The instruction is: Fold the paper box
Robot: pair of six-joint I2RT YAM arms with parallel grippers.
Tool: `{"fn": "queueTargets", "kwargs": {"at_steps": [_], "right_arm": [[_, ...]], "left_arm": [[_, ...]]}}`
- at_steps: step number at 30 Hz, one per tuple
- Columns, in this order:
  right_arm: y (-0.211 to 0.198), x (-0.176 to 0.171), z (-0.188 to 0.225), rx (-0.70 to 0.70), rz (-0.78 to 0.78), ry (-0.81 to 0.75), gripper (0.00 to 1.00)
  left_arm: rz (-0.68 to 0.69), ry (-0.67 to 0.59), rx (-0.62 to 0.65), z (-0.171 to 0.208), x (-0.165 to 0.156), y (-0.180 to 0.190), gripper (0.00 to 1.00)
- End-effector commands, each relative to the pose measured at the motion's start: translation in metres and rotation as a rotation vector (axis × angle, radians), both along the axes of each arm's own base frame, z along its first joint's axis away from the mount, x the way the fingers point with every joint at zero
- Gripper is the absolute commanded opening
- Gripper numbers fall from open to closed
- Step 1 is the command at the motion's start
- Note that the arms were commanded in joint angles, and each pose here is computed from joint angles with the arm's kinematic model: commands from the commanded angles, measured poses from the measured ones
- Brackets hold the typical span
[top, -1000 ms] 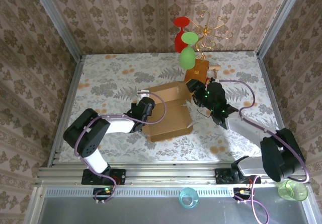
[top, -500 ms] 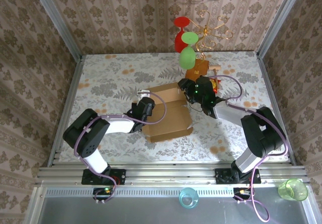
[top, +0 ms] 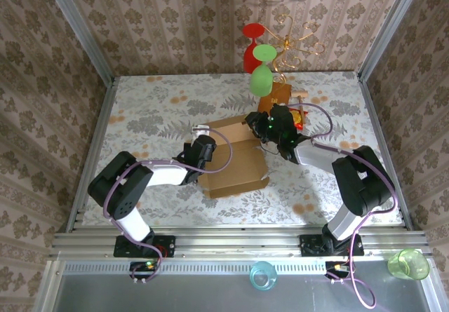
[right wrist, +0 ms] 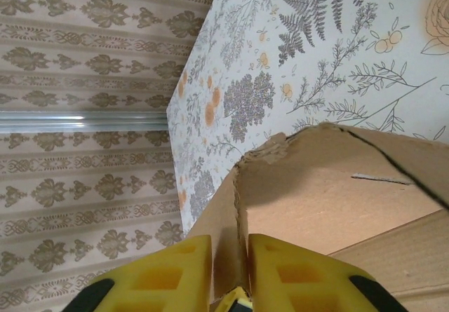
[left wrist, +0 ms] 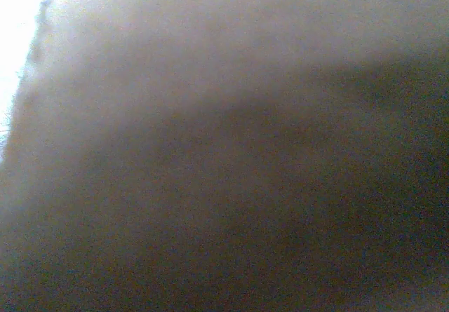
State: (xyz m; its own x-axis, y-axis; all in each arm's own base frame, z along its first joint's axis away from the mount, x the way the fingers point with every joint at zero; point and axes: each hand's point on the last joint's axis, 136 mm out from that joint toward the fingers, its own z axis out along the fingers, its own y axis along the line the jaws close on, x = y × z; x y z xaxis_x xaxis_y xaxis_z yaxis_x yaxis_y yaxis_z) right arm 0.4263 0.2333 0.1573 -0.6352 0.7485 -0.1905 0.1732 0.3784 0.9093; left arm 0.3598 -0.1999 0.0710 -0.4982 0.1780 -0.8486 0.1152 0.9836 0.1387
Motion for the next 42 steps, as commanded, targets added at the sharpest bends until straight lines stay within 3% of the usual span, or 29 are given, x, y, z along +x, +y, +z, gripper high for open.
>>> {"fn": "queueTargets", "kwargs": {"at_steps": [1,7,12,21,28,33,42], "right_arm": [[0.006,0.005,0.016,0.031,0.007,-0.046,0.23],[-0.022,-0.015,0.015,-0.032,-0.055,-0.092,0.51],[-0.049,-0.045,-0.003,-0.1,-0.11,-0.089,0.59],[-0.047,-0.07,-0.046,-0.177,-0.085,-0.036,0.61],[-0.045,-0.071,-0.048,-0.267,-0.04,-0.019,0.6],[-0.037,-0.069,-0.054,-0.256,-0.012,-0.005,0.6],[-0.025,-0.048,-0.039,-0.296,0.021,-0.075,0.65]], "left_arm": [[-0.033,0.042,0.065,-0.004,-0.004,0.004,0.0],[-0.037,0.05,0.054,-0.003,-0.005,0.008,0.0],[-0.042,0.047,0.051,0.0,-0.004,0.009,0.0],[-0.036,0.055,0.018,0.002,0.0,0.011,0.0],[-0.022,0.021,-0.136,0.032,0.001,0.022,0.0],[-0.008,0.005,-0.225,0.057,0.006,0.03,0.0],[-0.021,0.032,-0.26,0.072,0.01,0.034,0.0]]}}
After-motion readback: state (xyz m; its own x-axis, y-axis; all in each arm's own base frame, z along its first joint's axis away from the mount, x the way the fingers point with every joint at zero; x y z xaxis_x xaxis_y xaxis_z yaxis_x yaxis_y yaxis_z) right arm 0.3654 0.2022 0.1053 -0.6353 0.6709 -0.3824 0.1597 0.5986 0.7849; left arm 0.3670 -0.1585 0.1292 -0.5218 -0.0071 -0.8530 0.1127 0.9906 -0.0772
